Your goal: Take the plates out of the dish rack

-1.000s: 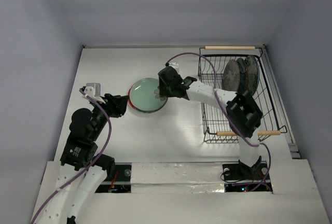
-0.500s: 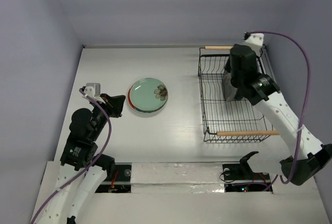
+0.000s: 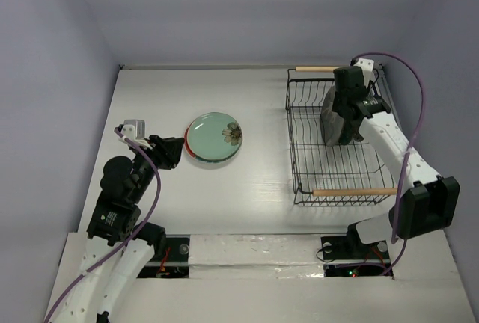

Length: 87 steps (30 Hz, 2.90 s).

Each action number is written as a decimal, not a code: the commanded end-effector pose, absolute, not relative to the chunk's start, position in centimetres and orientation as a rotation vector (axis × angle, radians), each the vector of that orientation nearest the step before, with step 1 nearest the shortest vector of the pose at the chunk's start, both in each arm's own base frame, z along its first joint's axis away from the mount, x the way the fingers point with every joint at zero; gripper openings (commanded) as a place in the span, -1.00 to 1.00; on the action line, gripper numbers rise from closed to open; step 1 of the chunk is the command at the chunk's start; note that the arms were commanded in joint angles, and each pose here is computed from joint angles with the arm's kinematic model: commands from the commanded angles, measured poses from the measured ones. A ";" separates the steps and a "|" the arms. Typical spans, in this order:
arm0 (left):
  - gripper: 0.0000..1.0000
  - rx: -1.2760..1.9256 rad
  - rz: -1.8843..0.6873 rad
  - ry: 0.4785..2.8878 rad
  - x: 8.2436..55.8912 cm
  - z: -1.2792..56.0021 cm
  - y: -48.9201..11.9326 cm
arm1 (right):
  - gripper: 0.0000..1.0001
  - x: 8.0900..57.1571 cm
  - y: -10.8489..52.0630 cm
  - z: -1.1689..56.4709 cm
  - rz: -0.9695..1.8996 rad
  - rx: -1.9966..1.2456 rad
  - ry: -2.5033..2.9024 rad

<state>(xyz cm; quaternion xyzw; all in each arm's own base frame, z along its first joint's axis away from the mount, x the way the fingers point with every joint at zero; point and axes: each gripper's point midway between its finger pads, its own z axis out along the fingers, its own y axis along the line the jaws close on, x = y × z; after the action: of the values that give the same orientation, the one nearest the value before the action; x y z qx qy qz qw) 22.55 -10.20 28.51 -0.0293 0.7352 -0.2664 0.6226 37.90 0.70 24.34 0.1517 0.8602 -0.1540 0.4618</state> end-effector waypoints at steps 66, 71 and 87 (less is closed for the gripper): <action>-0.35 -0.061 -0.629 1.628 22.4 30.2 -10.2 | -1.00 37.0 38.1 33.2 1.234 -0.065 1.802; -0.35 -0.059 -0.631 1.628 22.4 30.2 -10.3 | -1.00 38.1 39.9 28.1 1.292 -0.007 1.870; -0.35 -0.054 -0.630 1.633 22.4 30.1 -10.4 | -0.82 40.8 40.2 18.0 1.185 0.201 2.044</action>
<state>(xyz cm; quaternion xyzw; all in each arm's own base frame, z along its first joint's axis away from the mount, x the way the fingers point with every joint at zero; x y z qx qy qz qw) 22.43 -10.16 28.69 -0.0292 0.7325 -0.2674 0.6254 39.18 39.18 12.87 0.0631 0.8528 0.4067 0.3214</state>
